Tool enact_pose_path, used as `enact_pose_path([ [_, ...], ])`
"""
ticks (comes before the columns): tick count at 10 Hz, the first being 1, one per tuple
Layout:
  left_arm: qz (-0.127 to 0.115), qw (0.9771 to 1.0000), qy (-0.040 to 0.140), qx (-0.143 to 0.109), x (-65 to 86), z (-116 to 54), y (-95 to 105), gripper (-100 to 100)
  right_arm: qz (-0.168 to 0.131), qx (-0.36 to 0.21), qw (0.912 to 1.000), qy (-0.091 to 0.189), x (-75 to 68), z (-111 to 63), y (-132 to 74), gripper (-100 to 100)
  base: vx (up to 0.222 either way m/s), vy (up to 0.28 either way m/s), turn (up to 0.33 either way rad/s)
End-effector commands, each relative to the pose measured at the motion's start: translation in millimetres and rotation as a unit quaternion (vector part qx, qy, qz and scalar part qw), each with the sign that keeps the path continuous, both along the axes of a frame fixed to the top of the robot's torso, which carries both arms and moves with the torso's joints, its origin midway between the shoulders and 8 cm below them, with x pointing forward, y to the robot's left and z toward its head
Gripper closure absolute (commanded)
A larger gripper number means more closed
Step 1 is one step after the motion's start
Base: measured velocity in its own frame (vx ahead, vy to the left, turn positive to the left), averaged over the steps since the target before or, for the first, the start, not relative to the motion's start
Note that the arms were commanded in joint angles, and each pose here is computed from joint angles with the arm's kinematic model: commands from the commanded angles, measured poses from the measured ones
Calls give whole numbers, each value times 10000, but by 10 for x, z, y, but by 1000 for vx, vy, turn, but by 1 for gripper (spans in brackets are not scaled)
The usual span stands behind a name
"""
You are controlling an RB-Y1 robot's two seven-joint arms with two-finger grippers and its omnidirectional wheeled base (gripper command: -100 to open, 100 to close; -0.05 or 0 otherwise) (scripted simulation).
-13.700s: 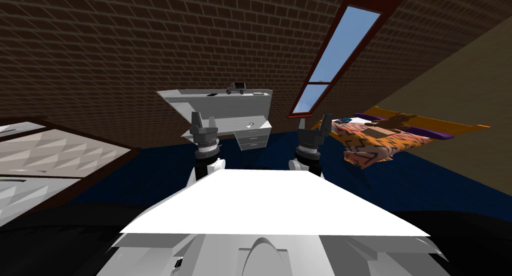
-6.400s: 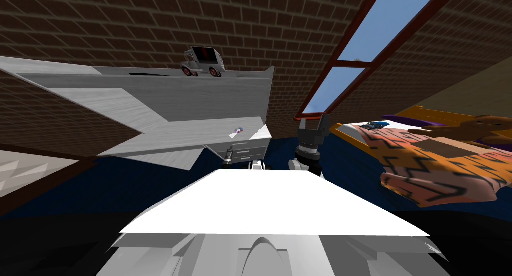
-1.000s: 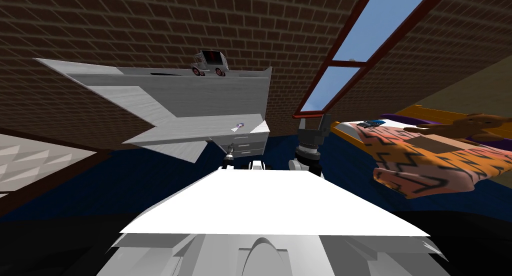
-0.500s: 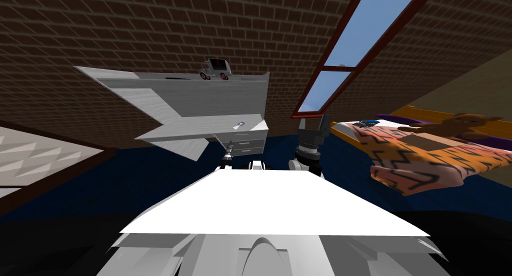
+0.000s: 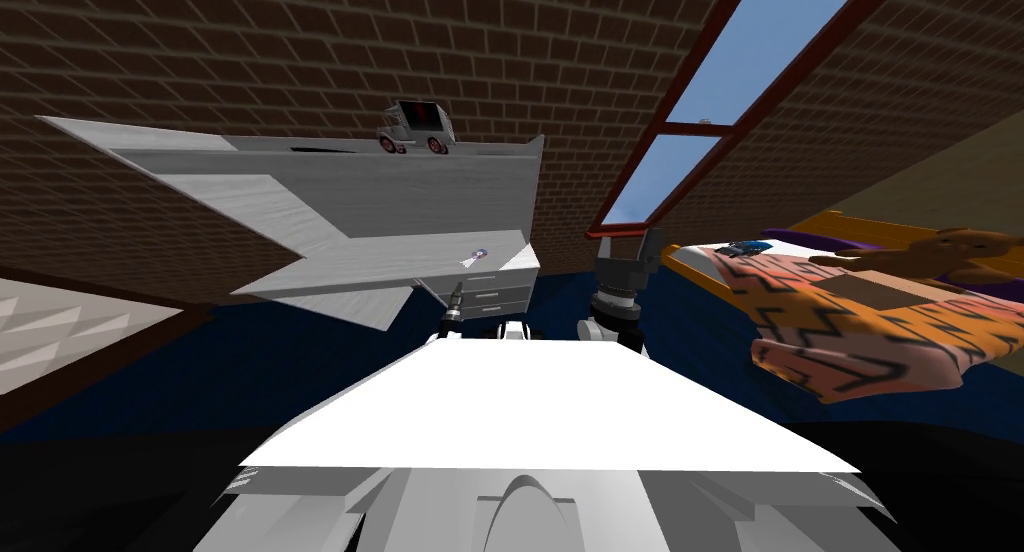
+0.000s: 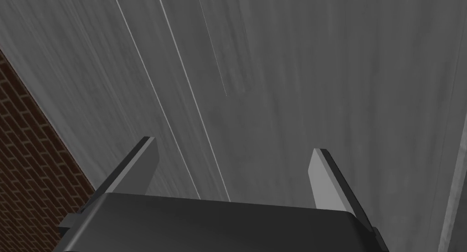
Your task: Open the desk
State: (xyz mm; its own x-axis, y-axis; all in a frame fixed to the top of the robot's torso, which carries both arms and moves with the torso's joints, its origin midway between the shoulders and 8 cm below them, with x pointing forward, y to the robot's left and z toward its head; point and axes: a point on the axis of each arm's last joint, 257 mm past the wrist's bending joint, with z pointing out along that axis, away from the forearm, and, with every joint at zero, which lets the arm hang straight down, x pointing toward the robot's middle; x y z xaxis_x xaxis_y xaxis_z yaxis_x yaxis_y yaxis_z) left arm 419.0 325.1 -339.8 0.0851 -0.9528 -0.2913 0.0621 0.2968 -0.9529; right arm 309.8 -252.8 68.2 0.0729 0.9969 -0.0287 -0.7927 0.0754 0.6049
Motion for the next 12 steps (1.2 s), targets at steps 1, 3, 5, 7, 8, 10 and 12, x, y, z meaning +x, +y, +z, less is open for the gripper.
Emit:
enact_pose_path([
  [1, 69, 9997, 35, -247, -17, -87, -144, -100, 0, 0, 10000, 0, 0, 0, 0, 0, 119, 17, -8],
  [3, 79, 9995, 31, -302, -5, -91, -186, -100, 1, 0, 10000, -1, 0, 0, 0, 0, 41, 0, -1],
  [5, 84, 9995, 21, -312, 35, -64, -186, -100, 1, 1, 10000, -1, 1, 0, 0, 0, 41, -7, -9],
  [7, 71, 9995, 25, -314, 40, -47, -188, 100, 1, 1, 10000, -1, 1, 1, 0, 0, -48, 0, 7],
  [8, 67, 9995, 25, -314, 39, -41, -189, 100, 1, 1, 10000, -2, 1, 1, 1, 0, -143, -23, 17],
  [10, 47, 9995, 23, -314, 36, -19, -193, 100, 2, 1, 10000, -2, 1, 1, 1, 0, -193, -48, 19],
  [12, 44, 9995, 20, -312, 36, -13, -194, 100, 2, 2, 10000, -2, 1, 1, 1, 0, -143, -31, 13],
])
